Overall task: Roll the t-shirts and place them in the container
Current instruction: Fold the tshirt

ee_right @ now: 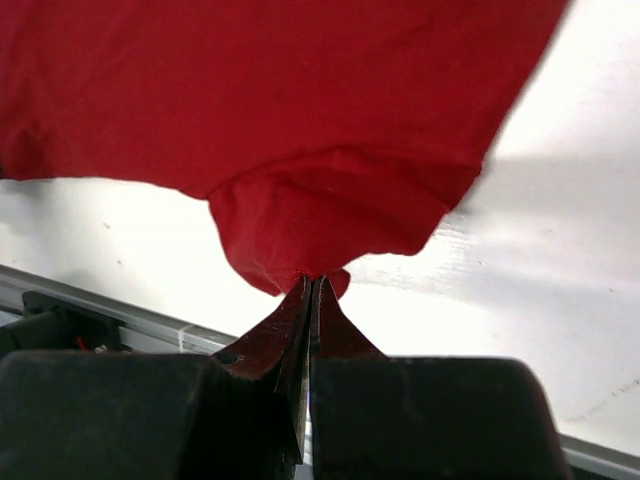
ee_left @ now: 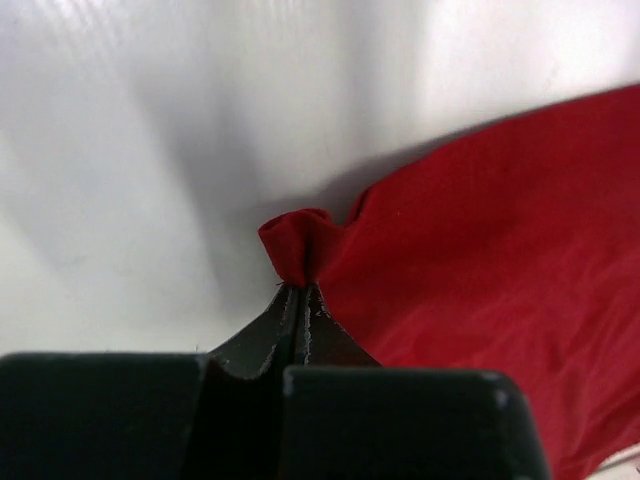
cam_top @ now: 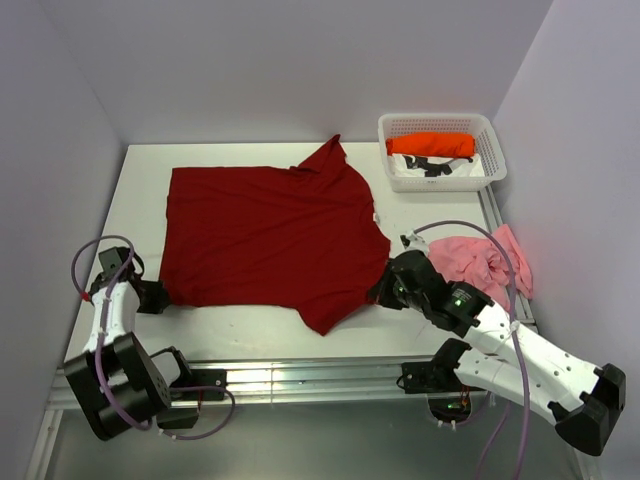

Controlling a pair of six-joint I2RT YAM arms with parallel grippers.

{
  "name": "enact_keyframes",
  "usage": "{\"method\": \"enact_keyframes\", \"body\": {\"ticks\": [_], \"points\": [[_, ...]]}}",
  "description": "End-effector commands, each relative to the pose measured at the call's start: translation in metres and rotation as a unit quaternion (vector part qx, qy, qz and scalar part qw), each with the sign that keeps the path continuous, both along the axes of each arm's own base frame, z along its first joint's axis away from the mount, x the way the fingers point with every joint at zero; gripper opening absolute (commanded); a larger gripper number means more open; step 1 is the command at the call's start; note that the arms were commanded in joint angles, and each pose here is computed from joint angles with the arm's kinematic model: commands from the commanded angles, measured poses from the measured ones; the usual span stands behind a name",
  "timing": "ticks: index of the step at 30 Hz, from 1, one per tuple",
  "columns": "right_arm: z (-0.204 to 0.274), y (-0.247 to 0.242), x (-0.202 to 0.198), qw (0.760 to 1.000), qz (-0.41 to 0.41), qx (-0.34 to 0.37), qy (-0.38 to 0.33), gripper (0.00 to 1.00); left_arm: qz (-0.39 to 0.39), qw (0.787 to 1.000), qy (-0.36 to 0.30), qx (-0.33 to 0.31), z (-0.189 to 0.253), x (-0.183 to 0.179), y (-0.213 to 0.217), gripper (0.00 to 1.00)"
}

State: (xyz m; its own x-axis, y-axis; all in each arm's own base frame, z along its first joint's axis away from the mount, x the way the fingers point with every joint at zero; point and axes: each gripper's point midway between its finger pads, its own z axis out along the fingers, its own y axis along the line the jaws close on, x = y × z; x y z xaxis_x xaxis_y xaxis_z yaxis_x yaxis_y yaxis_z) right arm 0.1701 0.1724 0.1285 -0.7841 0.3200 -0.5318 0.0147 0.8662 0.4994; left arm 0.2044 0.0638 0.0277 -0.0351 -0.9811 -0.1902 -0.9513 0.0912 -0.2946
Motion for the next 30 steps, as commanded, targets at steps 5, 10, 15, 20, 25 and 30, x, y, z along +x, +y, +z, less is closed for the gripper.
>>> {"method": "enact_keyframes", "body": {"ticks": [5,10,15,20,25,30], "points": [[0.037,0.002,0.012,1.0,-0.009,0.003,-0.022,0.0,0.018,1.0,-0.01,0.005,0.037,-0.011,-0.004,0.0],[0.066,0.004,0.025,0.999,-0.007,-0.008,-0.049,0.0,0.002,1.0,0.008,0.01,0.041,-0.006,0.001,0.0],[0.08,0.011,0.037,0.998,0.021,-0.017,-0.051,0.0,-0.001,0.999,0.045,0.014,0.041,-0.004,0.01,0.0],[0.094,0.012,0.054,0.998,0.028,-0.029,-0.054,0.0,0.004,0.997,0.07,0.021,0.041,-0.007,0.016,0.01],[0.104,0.003,0.065,0.998,0.017,-0.03,-0.058,0.0,0.01,0.996,0.082,0.023,0.04,-0.006,0.019,0.0],[0.099,0.0,0.072,0.998,0.017,-0.03,-0.049,0.0,0.029,0.994,0.103,0.038,0.045,-0.008,0.028,0.0]]}}
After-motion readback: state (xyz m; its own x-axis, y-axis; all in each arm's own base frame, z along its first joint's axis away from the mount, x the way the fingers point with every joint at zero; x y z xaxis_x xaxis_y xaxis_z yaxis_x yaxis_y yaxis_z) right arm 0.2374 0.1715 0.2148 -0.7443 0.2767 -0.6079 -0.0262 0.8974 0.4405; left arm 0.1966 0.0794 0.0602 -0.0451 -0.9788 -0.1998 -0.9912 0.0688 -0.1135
